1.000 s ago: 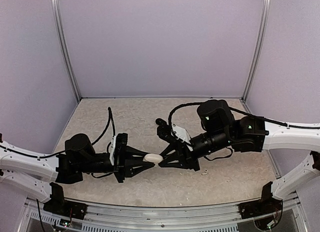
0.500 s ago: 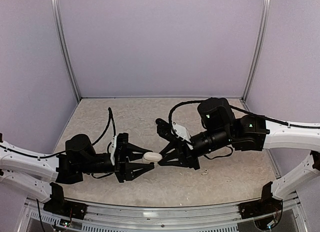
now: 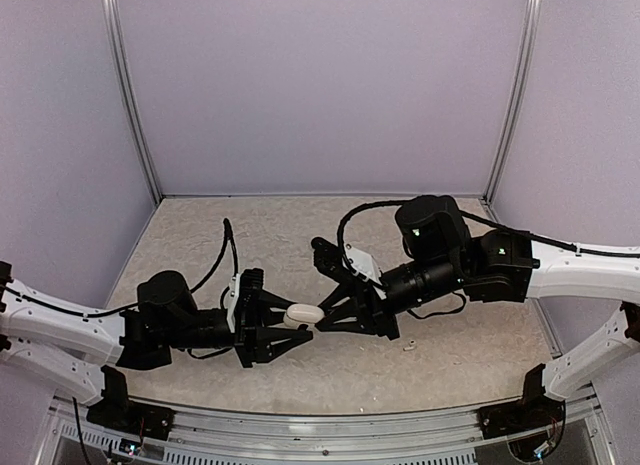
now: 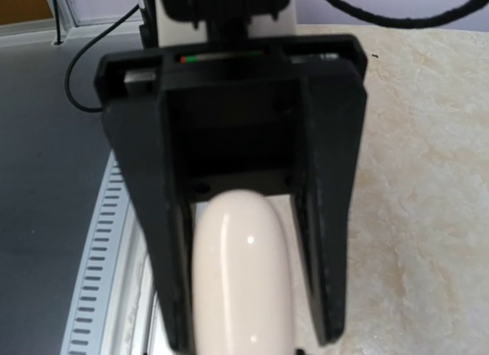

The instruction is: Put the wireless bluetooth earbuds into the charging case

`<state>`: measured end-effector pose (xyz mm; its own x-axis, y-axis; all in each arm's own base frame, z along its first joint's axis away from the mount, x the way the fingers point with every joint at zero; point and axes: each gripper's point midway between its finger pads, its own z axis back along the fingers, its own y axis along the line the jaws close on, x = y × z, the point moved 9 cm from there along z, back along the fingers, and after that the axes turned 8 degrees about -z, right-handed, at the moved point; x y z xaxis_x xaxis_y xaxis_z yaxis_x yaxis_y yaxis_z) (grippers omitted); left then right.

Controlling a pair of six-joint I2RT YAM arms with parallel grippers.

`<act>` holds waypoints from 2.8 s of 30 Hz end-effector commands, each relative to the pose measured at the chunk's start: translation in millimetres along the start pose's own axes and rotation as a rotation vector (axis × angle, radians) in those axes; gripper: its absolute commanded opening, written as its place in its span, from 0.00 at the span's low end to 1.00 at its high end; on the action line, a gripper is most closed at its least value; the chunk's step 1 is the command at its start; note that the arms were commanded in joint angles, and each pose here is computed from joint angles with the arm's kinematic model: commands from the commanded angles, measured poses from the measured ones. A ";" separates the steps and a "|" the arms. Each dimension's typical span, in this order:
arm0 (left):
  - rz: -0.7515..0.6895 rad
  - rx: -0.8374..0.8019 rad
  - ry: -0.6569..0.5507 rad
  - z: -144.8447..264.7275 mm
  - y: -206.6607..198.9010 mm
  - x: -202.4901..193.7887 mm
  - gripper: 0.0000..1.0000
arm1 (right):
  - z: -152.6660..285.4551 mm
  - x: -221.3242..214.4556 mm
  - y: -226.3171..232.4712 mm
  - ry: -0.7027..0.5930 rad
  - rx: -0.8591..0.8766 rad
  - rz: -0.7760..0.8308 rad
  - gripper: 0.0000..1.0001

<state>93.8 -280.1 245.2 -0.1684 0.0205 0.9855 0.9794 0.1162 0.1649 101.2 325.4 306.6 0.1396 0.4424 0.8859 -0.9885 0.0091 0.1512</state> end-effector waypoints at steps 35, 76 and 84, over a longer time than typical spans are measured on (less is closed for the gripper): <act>-0.015 -0.005 -0.065 3.9 -2.0 8.8 0.13 | 13.3 30.9 -10.3 -0.156 -0.175 0.010 0.47; 0.025 0.021 -0.091 12.1 4.0 5.7 0.13 | 20.6 39.3 -4.3 -0.193 -0.077 0.065 0.63; 0.011 0.005 -0.094 13.3 1.4 7.9 0.13 | 4.1 39.4 -15.0 -0.140 -0.124 0.049 0.63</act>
<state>94.5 -268.0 241.9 -0.1385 0.0702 0.9879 0.9831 0.1306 0.1285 120.9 334.7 331.3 0.1024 0.3293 0.9386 -0.9921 0.1030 0.0721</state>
